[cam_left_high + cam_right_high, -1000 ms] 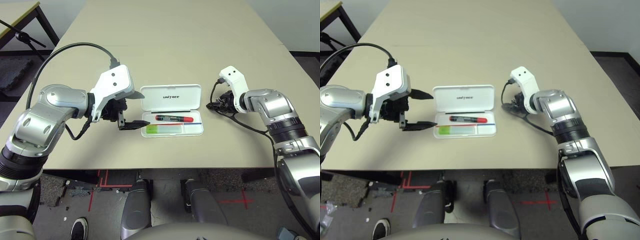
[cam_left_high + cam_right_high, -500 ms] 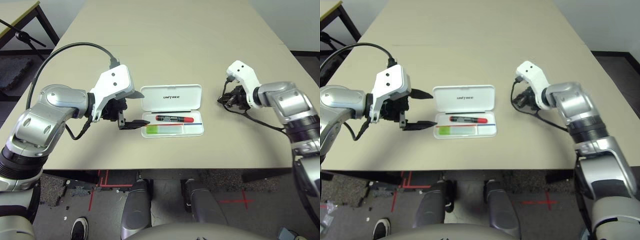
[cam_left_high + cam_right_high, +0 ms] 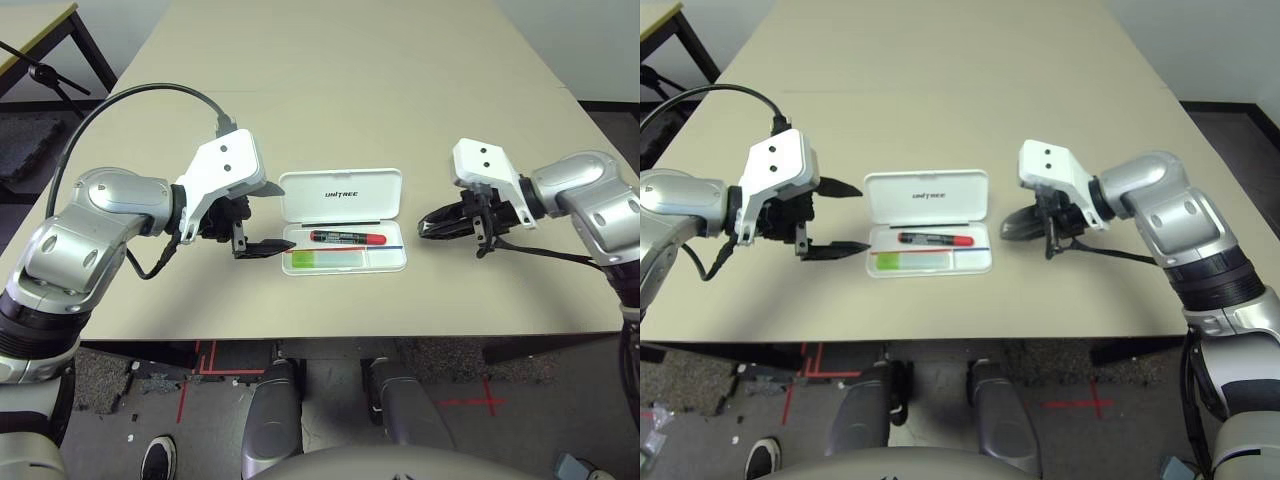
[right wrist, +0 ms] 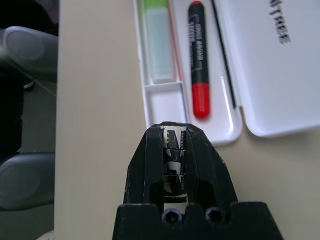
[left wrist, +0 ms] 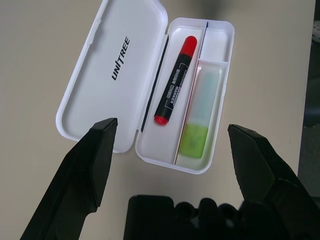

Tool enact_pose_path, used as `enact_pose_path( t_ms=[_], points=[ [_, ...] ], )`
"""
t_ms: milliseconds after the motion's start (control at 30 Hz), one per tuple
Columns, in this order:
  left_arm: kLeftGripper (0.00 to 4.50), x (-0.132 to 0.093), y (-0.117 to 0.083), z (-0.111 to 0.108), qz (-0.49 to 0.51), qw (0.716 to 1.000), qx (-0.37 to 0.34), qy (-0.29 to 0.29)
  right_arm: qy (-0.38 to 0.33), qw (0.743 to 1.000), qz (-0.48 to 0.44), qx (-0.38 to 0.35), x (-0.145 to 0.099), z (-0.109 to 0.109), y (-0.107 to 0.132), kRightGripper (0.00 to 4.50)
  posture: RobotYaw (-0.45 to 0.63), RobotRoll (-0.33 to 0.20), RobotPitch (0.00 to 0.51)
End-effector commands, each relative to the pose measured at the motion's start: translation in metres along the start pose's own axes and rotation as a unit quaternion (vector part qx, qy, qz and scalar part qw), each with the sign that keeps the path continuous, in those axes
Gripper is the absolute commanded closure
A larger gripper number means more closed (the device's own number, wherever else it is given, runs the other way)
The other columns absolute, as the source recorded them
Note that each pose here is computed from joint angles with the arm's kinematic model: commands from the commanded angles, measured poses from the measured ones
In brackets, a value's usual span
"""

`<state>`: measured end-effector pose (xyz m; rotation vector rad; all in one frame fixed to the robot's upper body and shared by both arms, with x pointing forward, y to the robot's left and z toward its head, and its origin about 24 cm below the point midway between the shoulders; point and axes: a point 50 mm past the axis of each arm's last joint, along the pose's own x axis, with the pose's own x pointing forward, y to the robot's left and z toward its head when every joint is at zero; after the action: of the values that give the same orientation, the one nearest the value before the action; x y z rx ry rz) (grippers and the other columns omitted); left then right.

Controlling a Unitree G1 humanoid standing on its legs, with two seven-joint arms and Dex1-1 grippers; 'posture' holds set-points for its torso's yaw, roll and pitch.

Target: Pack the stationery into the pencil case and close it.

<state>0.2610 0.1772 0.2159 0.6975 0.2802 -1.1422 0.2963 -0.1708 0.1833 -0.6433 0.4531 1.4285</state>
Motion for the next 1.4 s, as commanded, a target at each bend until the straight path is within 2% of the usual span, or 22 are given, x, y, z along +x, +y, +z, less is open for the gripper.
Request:
enact_pose_path(
  t_ms=[33,400,800,967,1167,1200,1400],
  points=[
    [0.00,0.000,-0.001,-0.003,-0.006,1.000,0.002,0.015,0.003,0.999,0.022,-0.030,0.007,0.009,0.001,4.18,-0.02,0.000,0.152],
    [0.00,0.000,-0.002,-0.005,-0.002,1.000,0.003,0.021,0.006,0.998,0.054,-0.039,0.041,0.003,0.001,4.18,0.00,0.000,0.149],
    [0.00,0.001,-0.002,-0.005,-0.001,1.000,0.004,0.021,0.004,0.996,0.051,-0.066,0.053,-0.002,-0.002,4.18,0.00,0.000,0.148],
    [0.00,0.001,-0.002,-0.006,-0.001,1.000,0.002,0.023,0.000,0.997,0.030,-0.074,0.052,-0.001,-0.006,2.50,0.00,0.000,0.148],
    [0.00,0.002,-0.003,-0.009,-0.001,1.000,-0.006,0.022,-0.046,0.998,0.011,-0.032,0.034,0.001,-0.010,0.18,0.01,0.000,0.146],
    [0.00,0.002,-0.003,-0.011,0.000,1.000,-0.009,0.024,-0.048,0.999,0.011,-0.020,0.026,-0.003,-0.009,0.04,0.01,0.000,0.145],
    [0.00,-0.003,-0.001,-0.015,0.006,1.000,-0.023,0.019,-0.088,0.994,-0.012,0.059,-0.019,-0.023,-0.006,0.04,0.01,0.000,0.142]
  ],
)
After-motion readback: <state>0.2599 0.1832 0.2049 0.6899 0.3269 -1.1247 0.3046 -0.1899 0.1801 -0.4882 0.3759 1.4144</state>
